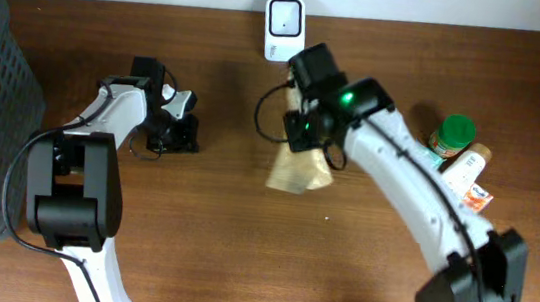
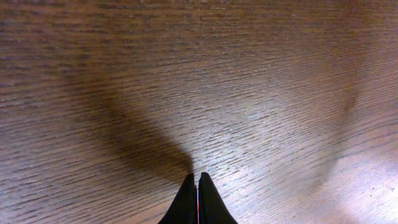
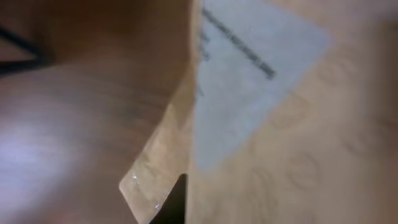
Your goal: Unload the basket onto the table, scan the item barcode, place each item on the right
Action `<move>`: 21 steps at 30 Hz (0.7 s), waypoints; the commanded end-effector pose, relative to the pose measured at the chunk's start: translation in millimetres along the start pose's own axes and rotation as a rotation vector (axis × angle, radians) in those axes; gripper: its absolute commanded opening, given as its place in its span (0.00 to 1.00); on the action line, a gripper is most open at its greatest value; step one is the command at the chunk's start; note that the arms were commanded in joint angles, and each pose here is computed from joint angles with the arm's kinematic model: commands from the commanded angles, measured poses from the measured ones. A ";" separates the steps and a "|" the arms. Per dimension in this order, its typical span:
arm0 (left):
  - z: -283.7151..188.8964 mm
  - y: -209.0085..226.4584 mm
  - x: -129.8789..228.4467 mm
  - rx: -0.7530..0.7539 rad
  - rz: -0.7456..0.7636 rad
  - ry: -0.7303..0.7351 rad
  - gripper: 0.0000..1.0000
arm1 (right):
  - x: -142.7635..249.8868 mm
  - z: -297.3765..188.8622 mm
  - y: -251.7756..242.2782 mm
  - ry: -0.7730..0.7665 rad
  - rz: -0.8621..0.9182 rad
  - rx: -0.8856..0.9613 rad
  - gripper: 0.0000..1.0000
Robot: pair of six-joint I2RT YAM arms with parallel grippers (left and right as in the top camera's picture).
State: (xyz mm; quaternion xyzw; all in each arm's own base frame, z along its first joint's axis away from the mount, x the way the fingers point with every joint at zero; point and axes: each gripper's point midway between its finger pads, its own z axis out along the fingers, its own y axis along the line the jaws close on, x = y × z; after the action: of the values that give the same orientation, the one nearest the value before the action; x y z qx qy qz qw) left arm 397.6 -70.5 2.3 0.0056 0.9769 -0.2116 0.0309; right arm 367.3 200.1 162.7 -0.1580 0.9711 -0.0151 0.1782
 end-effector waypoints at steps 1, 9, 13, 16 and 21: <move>-4.8 0.3 -8.1 -0.004 0.018 -0.023 0.02 | 4.2 -0.8 -45.5 -0.001 -0.174 0.517 0.04; -4.8 0.4 -8.3 -0.005 0.019 -0.023 0.03 | 25.7 52.4 -24.7 0.141 -0.278 0.532 0.04; -4.8 0.4 -9.1 -0.005 0.020 -0.027 0.04 | 51.6 80.5 19.0 0.235 -0.310 0.359 0.05; -4.8 0.8 -9.9 -0.007 0.021 -0.030 0.06 | 65.2 85.5 58.5 0.263 -0.314 0.195 0.26; -4.9 1.0 -10.7 -0.009 0.022 -0.033 0.07 | 69.8 69.7 126.9 0.269 -0.352 -0.127 0.58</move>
State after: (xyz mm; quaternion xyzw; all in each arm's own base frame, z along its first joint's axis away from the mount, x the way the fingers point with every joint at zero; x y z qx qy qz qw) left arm 400.2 -70.3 2.5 0.0067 0.9767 -0.2112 0.0363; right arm 308.4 266.6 54.5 -0.3157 0.9417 -0.1018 0.0556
